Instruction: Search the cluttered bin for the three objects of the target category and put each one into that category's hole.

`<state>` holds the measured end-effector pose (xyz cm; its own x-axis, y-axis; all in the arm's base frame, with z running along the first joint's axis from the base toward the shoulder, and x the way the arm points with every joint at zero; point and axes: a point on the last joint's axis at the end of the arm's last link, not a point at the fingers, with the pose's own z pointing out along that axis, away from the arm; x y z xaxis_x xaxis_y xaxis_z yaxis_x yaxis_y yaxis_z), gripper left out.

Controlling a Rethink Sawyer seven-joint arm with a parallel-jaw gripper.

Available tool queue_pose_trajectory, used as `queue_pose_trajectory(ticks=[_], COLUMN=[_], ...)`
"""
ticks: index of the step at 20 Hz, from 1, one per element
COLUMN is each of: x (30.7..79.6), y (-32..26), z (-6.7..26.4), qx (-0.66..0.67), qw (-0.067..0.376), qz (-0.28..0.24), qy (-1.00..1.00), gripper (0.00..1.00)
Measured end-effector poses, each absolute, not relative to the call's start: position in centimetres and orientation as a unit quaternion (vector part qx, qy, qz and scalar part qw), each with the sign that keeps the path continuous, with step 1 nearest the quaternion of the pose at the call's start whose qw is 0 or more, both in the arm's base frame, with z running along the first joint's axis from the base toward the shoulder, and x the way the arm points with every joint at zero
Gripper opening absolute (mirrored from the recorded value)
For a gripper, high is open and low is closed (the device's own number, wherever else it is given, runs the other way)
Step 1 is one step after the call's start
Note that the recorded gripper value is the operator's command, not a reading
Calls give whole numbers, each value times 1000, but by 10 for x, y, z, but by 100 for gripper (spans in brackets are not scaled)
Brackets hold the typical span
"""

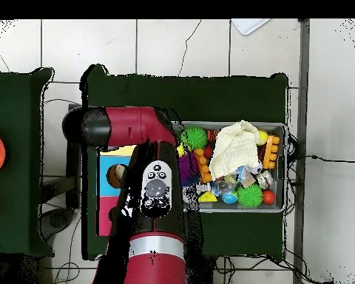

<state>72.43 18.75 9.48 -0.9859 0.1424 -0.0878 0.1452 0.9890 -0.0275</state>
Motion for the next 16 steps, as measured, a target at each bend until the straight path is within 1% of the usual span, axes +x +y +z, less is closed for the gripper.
queue_pose_trajectory(ticks=[4,5,16], x=[720,721,722], y=[177,175,173], z=[82,82,82], qx=[67,67,71], qw=[53,58,57], qz=[-28,-29,-26], qy=[996,996,996], gripper=[0,0,0])
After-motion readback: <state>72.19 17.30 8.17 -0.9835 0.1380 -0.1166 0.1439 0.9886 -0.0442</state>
